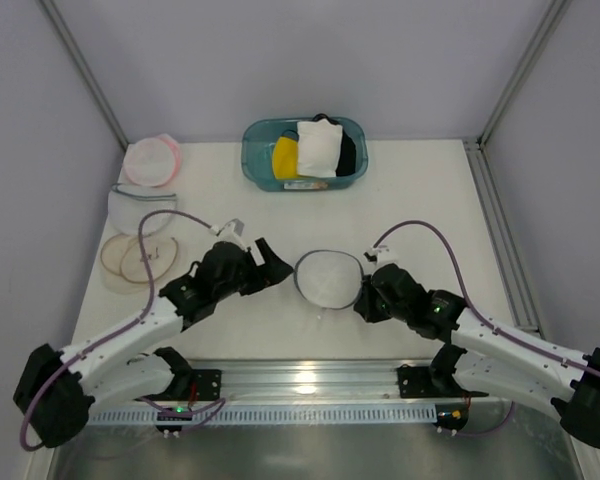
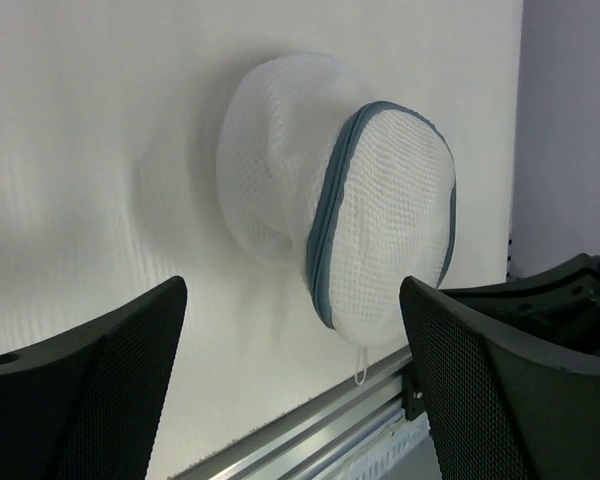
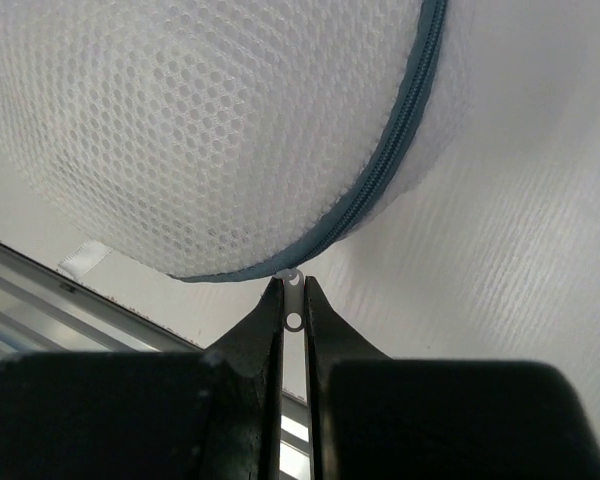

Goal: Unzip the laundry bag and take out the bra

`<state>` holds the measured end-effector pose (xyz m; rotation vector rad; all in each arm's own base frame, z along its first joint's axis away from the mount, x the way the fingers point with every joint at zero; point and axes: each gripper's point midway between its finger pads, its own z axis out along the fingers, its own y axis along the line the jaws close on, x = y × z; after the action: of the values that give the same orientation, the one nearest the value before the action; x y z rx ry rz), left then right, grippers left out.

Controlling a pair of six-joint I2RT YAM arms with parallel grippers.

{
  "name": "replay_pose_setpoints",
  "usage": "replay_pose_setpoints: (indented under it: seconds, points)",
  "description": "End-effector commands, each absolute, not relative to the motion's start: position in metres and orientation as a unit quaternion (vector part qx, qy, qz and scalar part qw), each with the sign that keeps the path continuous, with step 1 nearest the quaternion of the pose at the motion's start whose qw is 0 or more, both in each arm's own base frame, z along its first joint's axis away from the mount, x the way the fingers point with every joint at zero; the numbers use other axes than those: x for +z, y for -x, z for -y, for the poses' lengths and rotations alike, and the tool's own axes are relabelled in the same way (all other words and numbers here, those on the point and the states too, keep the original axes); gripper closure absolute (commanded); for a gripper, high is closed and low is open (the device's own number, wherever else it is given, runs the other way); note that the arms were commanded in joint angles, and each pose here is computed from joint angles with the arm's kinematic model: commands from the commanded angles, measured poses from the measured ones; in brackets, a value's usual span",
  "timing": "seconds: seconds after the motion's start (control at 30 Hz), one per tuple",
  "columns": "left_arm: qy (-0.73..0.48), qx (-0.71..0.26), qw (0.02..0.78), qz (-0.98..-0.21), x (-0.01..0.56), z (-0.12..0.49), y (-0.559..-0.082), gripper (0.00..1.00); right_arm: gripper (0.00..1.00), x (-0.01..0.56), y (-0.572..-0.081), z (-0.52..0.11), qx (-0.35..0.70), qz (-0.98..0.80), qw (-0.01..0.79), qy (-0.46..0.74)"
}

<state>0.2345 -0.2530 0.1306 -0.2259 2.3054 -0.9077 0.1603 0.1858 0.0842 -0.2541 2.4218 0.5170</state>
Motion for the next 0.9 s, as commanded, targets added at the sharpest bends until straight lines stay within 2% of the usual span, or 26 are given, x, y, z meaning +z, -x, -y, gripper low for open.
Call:
replay_pose_setpoints:
  seconds: [0.0,0.07,0.1,0.2,0.27,0.5,0.7,0.87]
  points:
    - [0.178,-0.319,0.333,-0.869,0.130,0.211,-0.216,0.11,0.96,0.092,-0.163,-0.206,0.243,-0.907,0.326,0.109]
    - [0.187,-0.348,0.332,-0.856,0.141,0.205,-0.199,0.11,0.96,0.105,-0.162,-0.230,0.303,-0.886,0.330,0.119]
    - [0.190,-0.362,0.321,-0.854,0.141,0.206,-0.191,0.10,0.96,0.105,-0.144,-0.246,0.357,-0.874,0.296,0.144]
    - [0.217,-0.410,0.295,-0.835,0.141,0.212,-0.176,0.08,0.96,0.136,-0.125,-0.285,0.492,-0.810,0.273,0.165]
    - [0.228,-0.447,0.274,-0.821,0.140,0.222,-0.170,0.07,0.96,0.146,-0.124,-0.298,0.527,-0.788,0.269,0.168]
    - [0.240,-0.501,0.254,-0.792,0.145,0.249,-0.180,0.07,0.96,0.141,-0.129,-0.315,0.531,-0.787,0.259,0.177]
    - [0.261,-0.546,0.278,-0.746,0.168,0.261,-0.199,0.07,0.96,0.137,-0.127,-0.315,0.530,-0.789,0.257,0.177]
    - [0.255,-0.542,0.263,-0.756,0.166,0.273,-0.200,0.10,0.96,0.140,-0.128,-0.314,0.533,-0.783,0.268,0.174]
